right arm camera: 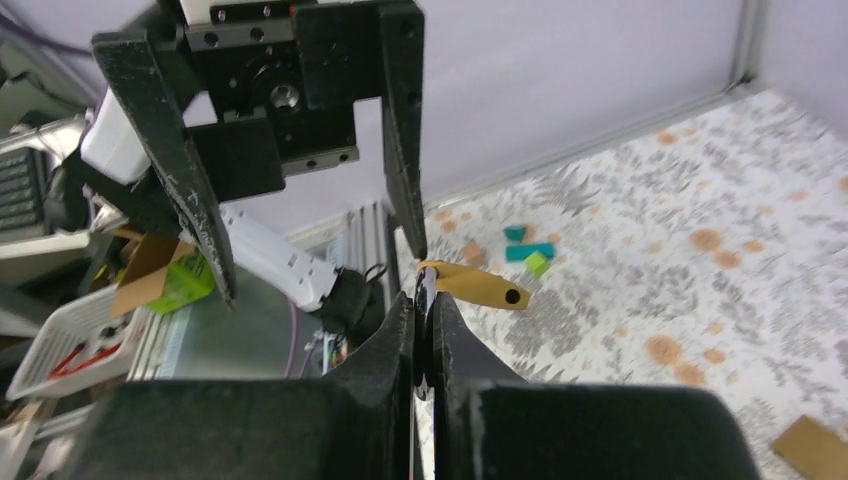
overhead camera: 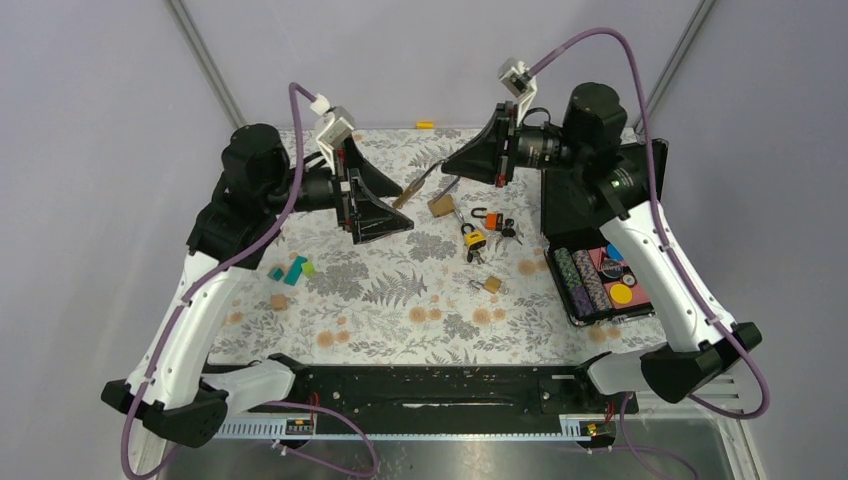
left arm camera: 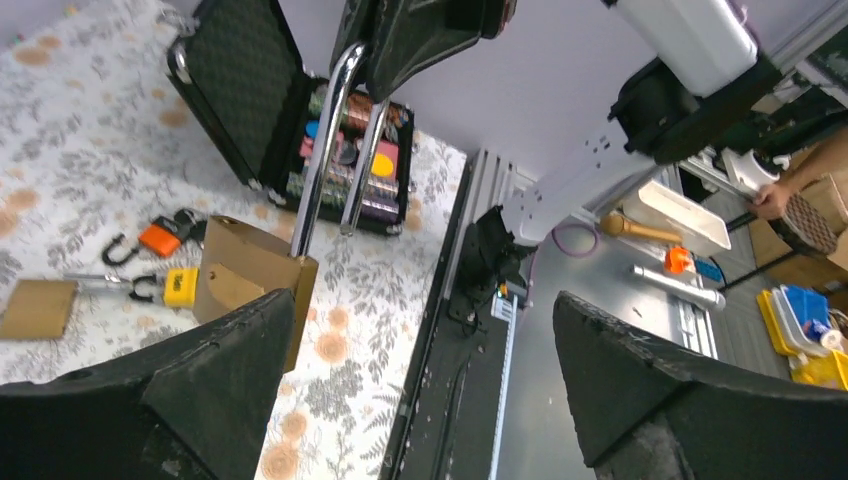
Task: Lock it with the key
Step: Pick up the lock from the center of the board.
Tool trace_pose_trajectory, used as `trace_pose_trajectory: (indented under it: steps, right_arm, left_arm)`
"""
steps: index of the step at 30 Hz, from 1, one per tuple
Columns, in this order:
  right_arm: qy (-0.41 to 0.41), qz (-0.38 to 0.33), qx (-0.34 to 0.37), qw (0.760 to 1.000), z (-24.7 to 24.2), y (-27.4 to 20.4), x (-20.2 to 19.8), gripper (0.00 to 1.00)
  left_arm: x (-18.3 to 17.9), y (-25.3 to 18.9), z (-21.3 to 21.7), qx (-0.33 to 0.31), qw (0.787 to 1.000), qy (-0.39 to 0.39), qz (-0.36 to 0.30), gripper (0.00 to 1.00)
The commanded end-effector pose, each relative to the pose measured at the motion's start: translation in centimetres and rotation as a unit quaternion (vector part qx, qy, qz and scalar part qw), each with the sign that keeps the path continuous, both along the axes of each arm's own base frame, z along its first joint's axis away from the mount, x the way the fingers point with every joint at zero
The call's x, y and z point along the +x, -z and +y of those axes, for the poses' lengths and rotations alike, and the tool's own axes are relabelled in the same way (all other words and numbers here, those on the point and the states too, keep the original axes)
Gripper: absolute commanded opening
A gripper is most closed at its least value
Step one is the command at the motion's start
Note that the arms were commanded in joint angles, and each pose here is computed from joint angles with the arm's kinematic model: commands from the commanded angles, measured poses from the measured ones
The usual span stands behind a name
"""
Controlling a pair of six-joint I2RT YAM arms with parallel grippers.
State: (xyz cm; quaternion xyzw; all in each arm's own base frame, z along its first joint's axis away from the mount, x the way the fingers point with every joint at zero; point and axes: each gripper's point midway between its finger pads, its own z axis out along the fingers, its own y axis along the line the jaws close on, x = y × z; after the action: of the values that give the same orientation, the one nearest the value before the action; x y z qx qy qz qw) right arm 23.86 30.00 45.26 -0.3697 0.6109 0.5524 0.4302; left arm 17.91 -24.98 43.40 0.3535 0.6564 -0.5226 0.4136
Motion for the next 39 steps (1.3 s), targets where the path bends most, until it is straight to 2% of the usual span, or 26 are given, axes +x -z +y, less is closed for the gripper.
trace_pose_trajectory:
  steps: [1,8,13,18,23,28,35,39]
  right_arm:
    - [0.043,-0.083,0.085,0.992,-1.5,-7.3,-1.6,0.0]
    - [0.081,-0.087,0.165,0.979,-2.6,-10.9,-1.8,0.0]
    - [0.103,-0.064,0.223,0.967,-3.3,-12.8,-1.8,0.0]
    - [0.104,-0.035,0.258,0.96,-3.6,-14.0,-1.8,0.0]
    - [0.124,-0.018,0.286,0.95,-4.3,-14.5,-1.5,0.0]
    - [0.128,-0.009,0.3,0.945,-4.7,-14.8,-1.6,0.0]
    - [0.108,0.026,0.328,0.938,-4.5,-15.3,-1.6,0.0]
    - [0.102,0.042,0.332,0.937,-4.4,-15.1,-1.4,0.0]
  left_arm:
    - [1.1,-4.3,-0.1,-0.075,0.995,-0.043,-0.057,0.99]
    - [3.0,-6.8,0.4,-0.115,0.984,-0.098,-0.095,0.99]
    - [2.9,-8.2,-0.1,-0.146,0.978,-0.077,-0.131,0.99]
    - [3.0,-9.3,-0.9,-0.175,0.975,-0.049,-0.127,0.98]
    - [2.7,-8.8,-1.0,-0.183,0.975,-0.042,-0.118,0.78]
    - [2.4,-8.6,-0.9,-0.2,0.973,-0.037,-0.111,0.71]
    - [2.0,-9.8,-1.0,-0.236,0.964,-0.018,-0.122,0.44]
    - [2.0,-10.4,-0.5,-0.253,0.959,-0.026,-0.125,0.39]
